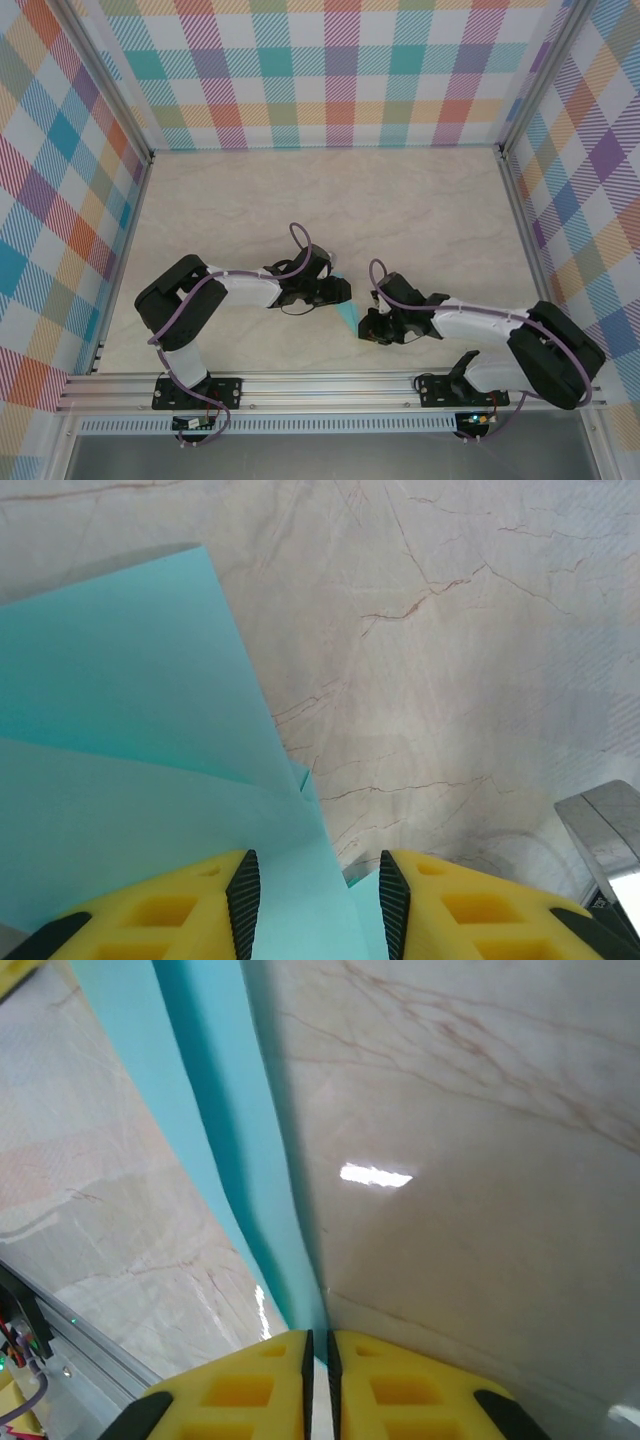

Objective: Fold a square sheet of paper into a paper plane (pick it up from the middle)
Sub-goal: Fold the wing for the fifth time at the center of the table.

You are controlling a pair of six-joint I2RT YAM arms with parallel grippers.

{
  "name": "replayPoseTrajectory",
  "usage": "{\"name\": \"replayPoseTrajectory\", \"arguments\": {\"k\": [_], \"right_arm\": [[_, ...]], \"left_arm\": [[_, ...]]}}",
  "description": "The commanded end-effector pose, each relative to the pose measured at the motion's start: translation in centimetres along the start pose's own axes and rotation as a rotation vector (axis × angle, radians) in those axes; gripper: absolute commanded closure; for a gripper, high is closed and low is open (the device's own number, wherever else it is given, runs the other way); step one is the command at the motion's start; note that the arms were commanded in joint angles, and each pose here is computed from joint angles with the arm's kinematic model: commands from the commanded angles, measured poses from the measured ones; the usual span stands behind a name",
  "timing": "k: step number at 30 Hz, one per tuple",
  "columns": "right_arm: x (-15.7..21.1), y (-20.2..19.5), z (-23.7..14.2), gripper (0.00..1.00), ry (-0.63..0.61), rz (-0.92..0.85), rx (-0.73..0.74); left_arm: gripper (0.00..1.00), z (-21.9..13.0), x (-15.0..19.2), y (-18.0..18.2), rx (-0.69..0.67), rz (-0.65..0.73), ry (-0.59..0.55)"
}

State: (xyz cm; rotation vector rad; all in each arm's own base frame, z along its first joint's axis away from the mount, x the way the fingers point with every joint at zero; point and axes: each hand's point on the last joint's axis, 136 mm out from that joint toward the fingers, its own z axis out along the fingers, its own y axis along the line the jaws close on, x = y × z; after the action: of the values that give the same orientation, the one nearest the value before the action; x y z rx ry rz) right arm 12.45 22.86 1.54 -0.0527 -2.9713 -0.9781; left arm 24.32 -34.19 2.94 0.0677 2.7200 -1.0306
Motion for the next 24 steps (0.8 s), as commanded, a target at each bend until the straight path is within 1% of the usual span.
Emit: {"name": "replayPoseTrajectory", "arguments": {"k": [1,4,8,10,16,20,24], "right_arm": [[0.4,-0.6,-1.2,0.81,-0.025,0.001,0.031],[-1.1,0.7,-2.2,0.78,-0.107,0.000,0.002],[-2.9,2.8,-2.4,0.75,-0.165,0.004,-0.065],[-3.9,3.9,-2.2,0.75,-0.193,0.007,-0.106],[-6.0,7.1,-1.6,0.84,-0.224,-0.021,-0.216],[-6.8,7.1,-0.8,0.89,-0.218,0.003,-0.219],[-7.2,6.6,0.3,0.91,-0.212,0.021,-0.211]], "left_arm": [[0.60,0.3,0.3,1.2,-0.058,0.002,0.011],[0.60,0.2,0.3,1.0,-0.049,0.005,0.011],[0.60,0.2,0.2,0.8,-0.046,0.003,0.013],[0.60,0.1,0.2,0.7,-0.043,0.003,0.012],[0.61,0.1,0.2,0.5,-0.039,0.001,0.016],[0.63,0.1,0.1,0.5,-0.038,0.001,0.015],[0.63,0.1,0.0,0.3,-0.030,-0.004,0.014]]}}
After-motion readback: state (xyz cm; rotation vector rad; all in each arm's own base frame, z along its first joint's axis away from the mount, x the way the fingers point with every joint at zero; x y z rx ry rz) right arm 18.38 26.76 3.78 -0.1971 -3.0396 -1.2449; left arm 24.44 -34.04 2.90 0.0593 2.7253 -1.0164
